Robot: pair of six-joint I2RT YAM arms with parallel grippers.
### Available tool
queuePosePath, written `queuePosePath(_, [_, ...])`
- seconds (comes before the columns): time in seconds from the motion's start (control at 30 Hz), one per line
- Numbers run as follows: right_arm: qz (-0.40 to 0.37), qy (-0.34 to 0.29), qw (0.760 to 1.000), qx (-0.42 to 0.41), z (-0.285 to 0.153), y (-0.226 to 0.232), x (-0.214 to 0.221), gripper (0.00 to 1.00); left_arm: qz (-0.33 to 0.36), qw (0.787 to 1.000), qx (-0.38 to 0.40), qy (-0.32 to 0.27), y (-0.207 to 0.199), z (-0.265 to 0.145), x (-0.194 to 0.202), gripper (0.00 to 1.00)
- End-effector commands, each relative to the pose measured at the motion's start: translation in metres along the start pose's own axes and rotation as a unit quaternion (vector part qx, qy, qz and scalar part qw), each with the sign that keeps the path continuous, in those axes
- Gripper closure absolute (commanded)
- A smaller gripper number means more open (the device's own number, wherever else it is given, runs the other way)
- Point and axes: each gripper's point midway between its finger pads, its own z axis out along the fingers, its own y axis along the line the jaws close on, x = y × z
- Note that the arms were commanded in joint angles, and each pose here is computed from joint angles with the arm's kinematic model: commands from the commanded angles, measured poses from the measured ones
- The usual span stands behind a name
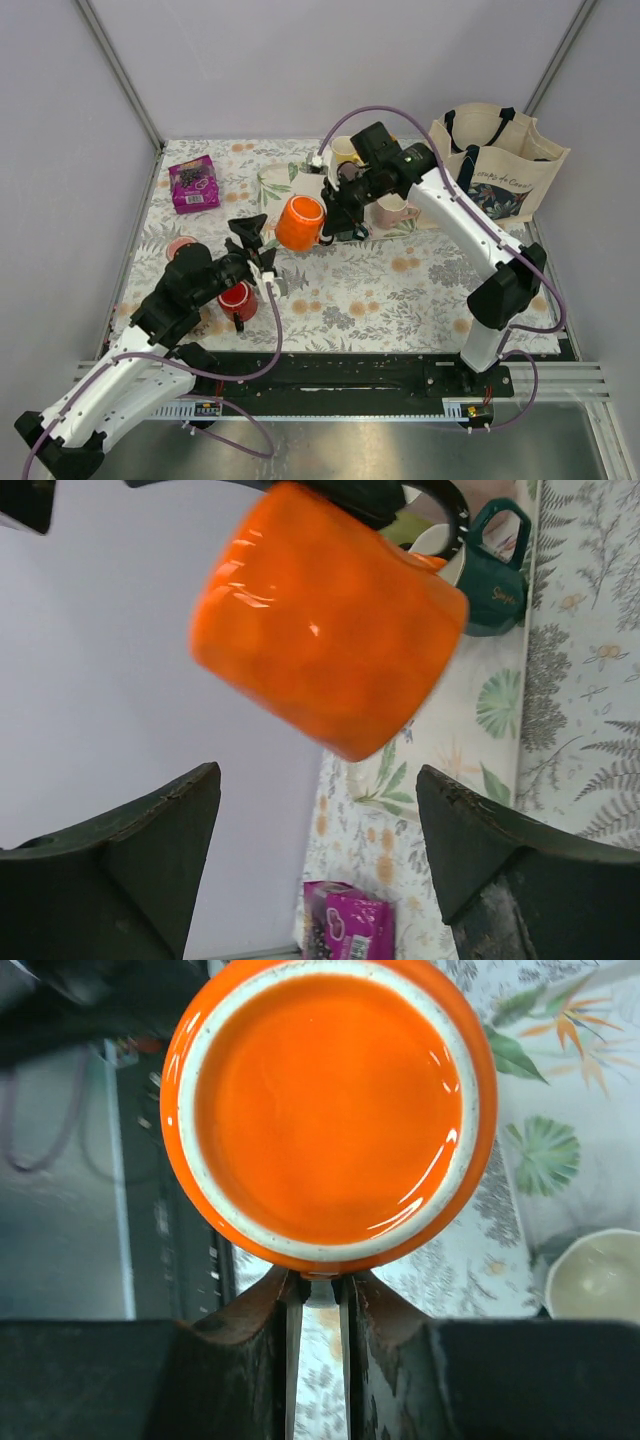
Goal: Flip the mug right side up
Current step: Turn over the cup at the center of the board.
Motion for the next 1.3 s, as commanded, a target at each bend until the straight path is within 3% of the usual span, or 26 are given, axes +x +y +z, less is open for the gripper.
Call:
queuePosePath(0.0, [0.092,-0.089,0.986,-0.109,-0.022,0.030,-0.041,1.00,0.100,0.992,-0.065,-0.027,0.026,0.004,-0.012,0.17])
queuePosePath(0.27, [0.161,-0.117,0.960,-0.198,-0.028,0.041,-0.041,1.00,0.195,0.962,-0.180,-0.059,0.061,0.019,-0.040,0.18])
queuePosePath(0.33, [0.168,-0.118,0.957,-0.202,-0.027,0.038,-0.041,1.00,0.222,0.951,-0.204,-0.064,0.070,0.023,-0.047,0.23])
queuePosePath(0.43, [0.176,-0.117,0.957,-0.197,-0.026,0.034,-0.039,1.00,0.224,0.946,-0.219,-0.076,0.079,0.028,-0.055,0.48])
queuePosePath(0.53, [0.182,-0.111,0.960,-0.180,-0.022,0.027,-0.035,1.00,0.212,0.953,-0.202,-0.082,0.077,0.035,-0.057,0.84])
queuePosePath(0.57, [0.178,-0.112,0.963,-0.170,-0.022,0.023,-0.034,0.89,0.203,0.956,-0.194,-0.082,0.075,0.037,-0.057,0.95])
queuePosePath(0.6, [0.174,-0.109,0.966,-0.157,-0.020,0.018,-0.032,0.76,0.192,0.961,-0.183,-0.075,0.072,0.040,-0.052,1.00])
queuePosePath(0.7, [0.135,-0.104,0.980,-0.102,-0.021,0.003,-0.026,0.57,0.144,0.978,-0.139,-0.056,0.061,0.045,-0.042,1.00])
queuePosePath(0.87, [0.013,-0.108,0.993,0.042,-0.038,-0.024,-0.015,0.50,-0.002,0.999,-0.037,0.024,0.033,0.047,-0.014,1.00])
queuePosePath(0.97, [-0.074,-0.139,0.976,0.151,-0.050,-0.041,-0.006,0.37,-0.130,0.985,-0.034,0.112,0.032,0.045,0.008,1.00])
queuePosePath(1.07, [-0.179,-0.154,0.949,0.208,-0.057,-0.034,-0.002,0.30,-0.248,0.947,-0.036,0.200,0.025,0.048,0.026,1.00])
queuePosePath(1.17, [-0.271,-0.124,0.930,0.215,-0.042,-0.018,0.014,0.27,-0.300,0.926,0.009,0.229,0.004,0.058,0.028,1.00])
queuePosePath(1.27, [-0.289,-0.098,0.931,0.199,-0.024,-0.005,0.026,0.27,-0.336,0.915,0.026,0.222,-0.003,0.065,0.020,1.00])
